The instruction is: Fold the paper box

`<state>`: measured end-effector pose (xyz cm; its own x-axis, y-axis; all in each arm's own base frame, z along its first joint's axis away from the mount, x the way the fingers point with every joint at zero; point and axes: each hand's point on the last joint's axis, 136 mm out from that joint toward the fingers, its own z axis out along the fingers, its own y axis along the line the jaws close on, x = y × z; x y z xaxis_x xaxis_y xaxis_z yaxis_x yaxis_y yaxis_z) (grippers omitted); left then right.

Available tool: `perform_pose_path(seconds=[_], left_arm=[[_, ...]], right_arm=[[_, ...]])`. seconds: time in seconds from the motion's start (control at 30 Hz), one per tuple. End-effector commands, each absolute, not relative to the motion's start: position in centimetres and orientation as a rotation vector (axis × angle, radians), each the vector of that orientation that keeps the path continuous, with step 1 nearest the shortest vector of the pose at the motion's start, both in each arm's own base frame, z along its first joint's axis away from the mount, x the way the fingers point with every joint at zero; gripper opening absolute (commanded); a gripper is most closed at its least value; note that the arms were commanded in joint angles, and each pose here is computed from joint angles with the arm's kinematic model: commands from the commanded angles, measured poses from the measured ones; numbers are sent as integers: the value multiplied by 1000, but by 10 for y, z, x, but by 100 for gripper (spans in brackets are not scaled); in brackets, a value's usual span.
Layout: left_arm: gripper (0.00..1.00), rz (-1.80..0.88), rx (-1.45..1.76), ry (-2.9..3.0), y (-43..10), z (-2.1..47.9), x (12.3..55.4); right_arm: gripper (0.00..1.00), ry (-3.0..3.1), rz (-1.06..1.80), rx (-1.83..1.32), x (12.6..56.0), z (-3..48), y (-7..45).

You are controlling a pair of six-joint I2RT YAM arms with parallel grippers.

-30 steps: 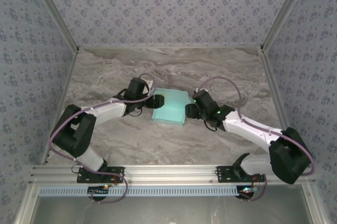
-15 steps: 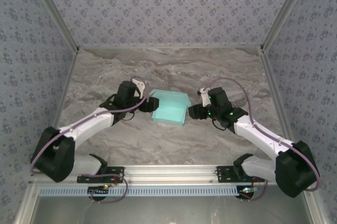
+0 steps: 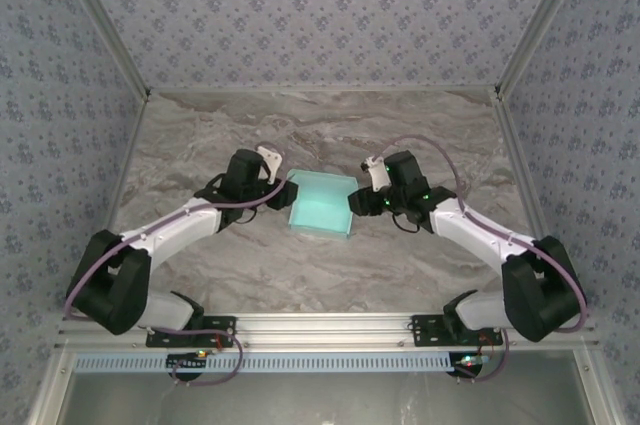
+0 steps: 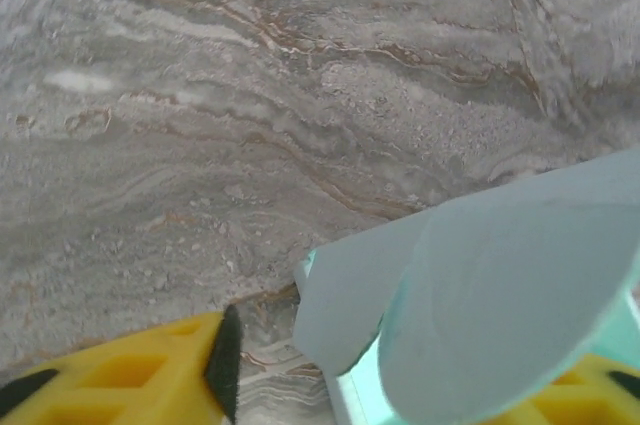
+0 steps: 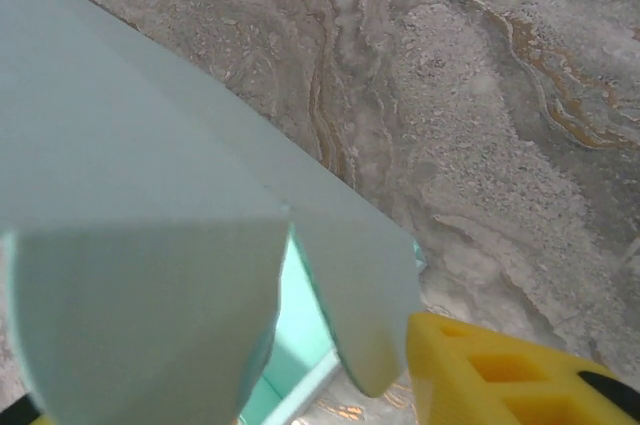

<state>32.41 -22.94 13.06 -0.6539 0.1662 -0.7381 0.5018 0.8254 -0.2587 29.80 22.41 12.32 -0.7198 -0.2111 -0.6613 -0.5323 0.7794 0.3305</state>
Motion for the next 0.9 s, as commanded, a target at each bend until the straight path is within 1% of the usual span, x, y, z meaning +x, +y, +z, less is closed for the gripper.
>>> perform_pose_path(seconds=[0.0, 0.17, 0.43, 0.67, 0.87], left_arm=[[44, -678, 511, 2216, -245, 150, 328], [39, -790, 488, 2203, -255, 150, 322], [36, -892, 448, 2225, -267, 144, 314], [36, -915, 407, 2290, -265, 119, 299], [38, -896, 403, 2332, -256, 99, 283]], right_arm=[[42, 2342, 758, -551, 304, 133, 235], [37, 2363, 837, -512, 303, 132, 245], [34, 2393, 851, -459, 303, 125, 257], [33, 2407, 802, -495, 292, 116, 268], [32, 2448, 748, -503, 280, 97, 259]])
